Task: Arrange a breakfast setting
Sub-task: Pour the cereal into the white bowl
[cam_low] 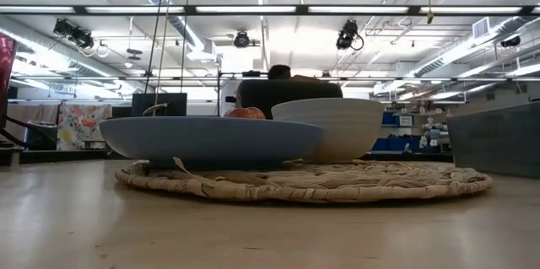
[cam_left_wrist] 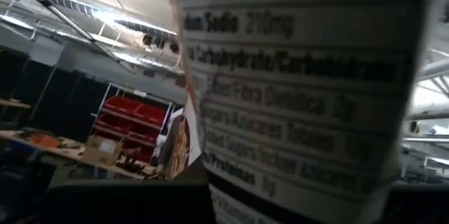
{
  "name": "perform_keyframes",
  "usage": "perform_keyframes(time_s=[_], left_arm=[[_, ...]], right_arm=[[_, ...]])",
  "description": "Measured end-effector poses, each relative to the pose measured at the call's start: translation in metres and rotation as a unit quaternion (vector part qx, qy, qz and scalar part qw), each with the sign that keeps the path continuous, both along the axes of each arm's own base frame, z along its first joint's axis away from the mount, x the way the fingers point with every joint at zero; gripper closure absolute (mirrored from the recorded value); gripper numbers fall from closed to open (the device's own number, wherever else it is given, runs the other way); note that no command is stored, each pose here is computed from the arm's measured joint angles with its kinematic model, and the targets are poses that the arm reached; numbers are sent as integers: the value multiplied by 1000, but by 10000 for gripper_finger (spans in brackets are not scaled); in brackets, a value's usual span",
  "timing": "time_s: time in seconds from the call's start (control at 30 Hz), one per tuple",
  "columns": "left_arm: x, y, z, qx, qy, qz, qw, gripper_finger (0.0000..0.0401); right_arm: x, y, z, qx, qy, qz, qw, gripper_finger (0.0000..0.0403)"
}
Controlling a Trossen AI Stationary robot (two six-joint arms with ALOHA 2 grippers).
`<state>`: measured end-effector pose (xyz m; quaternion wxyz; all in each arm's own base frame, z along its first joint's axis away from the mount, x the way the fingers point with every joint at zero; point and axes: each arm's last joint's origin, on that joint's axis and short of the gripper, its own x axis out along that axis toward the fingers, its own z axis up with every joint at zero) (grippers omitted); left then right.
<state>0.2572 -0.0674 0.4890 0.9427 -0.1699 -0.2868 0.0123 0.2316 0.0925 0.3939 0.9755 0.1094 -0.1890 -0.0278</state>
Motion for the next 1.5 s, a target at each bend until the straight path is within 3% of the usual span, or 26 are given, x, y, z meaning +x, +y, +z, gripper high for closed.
perform_keyframes(time_s=[0.27,0.57,0.77,0.93,1.07,1.27,1.5], left_arm=[[17,8,-7,3,-6,12,1000,355],[23,13,-11,26,12,34,999,333],[15,13,-9,44,34,36,998,247],[6,9,-13,64,92,26,993,150],[-12,5,-13,74,137,5,988,106],[-38,3,-20,43,223,-18,974,104],[-50,6,-38,-9,319,22,947,121]], right_arm=[[1,-18,11,-23,-67,37,997,56],[2,-25,13,-54,-72,25,996,139],[-9,-29,17,-70,-62,13,996,139],[-28,-33,23,-70,-38,15,997,141],[-47,-36,24,-70,-2,11,997,144],[-80,-45,9,-30,14,-2,999,144],[-107,-53,-28,4,42,7,999,146]])
